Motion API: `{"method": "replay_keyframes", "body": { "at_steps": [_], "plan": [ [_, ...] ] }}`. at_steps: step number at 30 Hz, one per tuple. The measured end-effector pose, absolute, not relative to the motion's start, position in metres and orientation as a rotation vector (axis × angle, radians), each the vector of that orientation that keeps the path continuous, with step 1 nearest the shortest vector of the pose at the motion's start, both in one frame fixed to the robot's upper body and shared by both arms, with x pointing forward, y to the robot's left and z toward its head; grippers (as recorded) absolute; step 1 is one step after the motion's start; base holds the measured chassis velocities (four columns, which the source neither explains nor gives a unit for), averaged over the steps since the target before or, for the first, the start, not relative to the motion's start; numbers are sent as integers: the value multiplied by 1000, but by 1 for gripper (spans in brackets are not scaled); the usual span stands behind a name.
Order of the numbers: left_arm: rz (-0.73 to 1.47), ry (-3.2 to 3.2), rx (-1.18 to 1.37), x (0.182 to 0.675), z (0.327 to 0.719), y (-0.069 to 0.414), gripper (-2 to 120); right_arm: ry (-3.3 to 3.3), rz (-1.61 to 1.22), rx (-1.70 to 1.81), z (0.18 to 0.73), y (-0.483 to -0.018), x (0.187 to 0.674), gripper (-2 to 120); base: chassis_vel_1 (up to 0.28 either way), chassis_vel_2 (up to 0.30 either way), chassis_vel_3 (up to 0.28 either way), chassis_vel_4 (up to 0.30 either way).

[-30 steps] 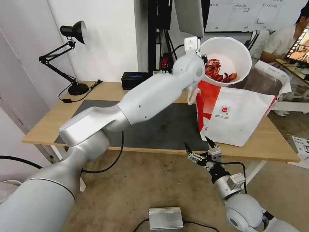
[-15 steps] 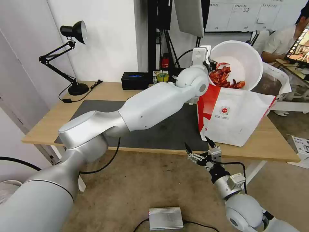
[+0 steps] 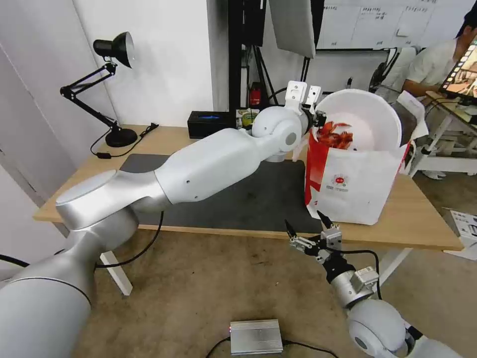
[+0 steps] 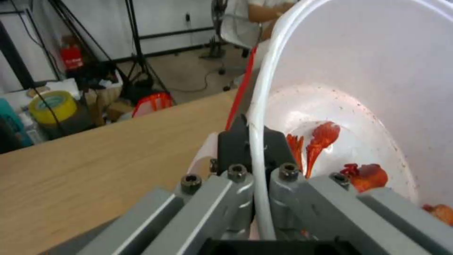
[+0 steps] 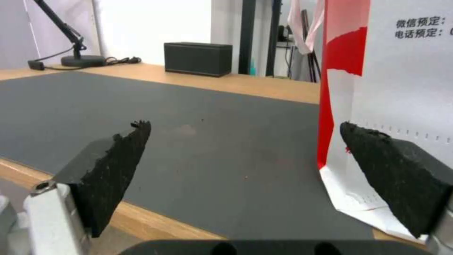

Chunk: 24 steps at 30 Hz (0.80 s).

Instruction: Pick up the trash from the table and place it into the takeout bag.

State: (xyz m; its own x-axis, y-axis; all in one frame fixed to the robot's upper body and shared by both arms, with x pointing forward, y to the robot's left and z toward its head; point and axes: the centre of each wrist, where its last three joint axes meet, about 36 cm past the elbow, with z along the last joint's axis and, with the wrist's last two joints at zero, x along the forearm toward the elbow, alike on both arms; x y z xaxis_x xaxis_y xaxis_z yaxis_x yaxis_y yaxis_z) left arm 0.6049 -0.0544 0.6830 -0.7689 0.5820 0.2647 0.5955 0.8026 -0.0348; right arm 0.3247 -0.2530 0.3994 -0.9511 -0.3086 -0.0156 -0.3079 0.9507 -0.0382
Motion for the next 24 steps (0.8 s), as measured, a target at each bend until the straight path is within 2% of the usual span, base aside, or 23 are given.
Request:
{"method": "replay_keyframes", "body": {
  "at_steps": [2,5,6,7,8,12,13,15,19,21,22,24],
  "plan": [
    [-87,-2719,-912,604,685,-55,3,3081,-55,-487,399,-253,325,100,0,0,0,0],
    [-103,-2709,-916,602,689,-58,17,3082,-55,-487,399,-253,325,100,0,0,0,0],
    [-103,-2709,-916,602,689,-58,17,3082,-55,-487,399,-253,325,100,0,0,0,0],
    [-101,-2710,-914,601,690,-59,23,3081,-55,-487,399,-253,325,100,0,0,0,0],
    [-101,-2710,-914,601,690,-59,23,3081,-55,-487,399,-253,325,100,0,0,0,0],
    [-98,-2715,-900,599,691,-60,45,3082,-55,-487,399,-253,325,100,0,0,0,0],
    [-98,-2715,-900,599,691,-60,45,3082,-55,-487,399,-253,325,100,0,0,0,0],
    [-90,-2726,-900,598,693,-56,55,3081,-55,-487,399,-253,325,100,0,0,0,0],
    [-58,-2771,-895,596,694,-45,65,3082,-55,-487,399,-253,325,100,0,0,0,0],
    [-27,-2847,-894,591,692,-34,75,3081,-55,-487,399,-253,325,100,0,0,0,0],
    [-27,-2847,-894,591,692,-34,75,3081,-55,-487,399,-253,325,100,0,0,0,0],
    [15,-2911,-887,583,690,-25,84,3082,-55,-487,399,-253,325,100,0,0,0,0]
  ]
}}
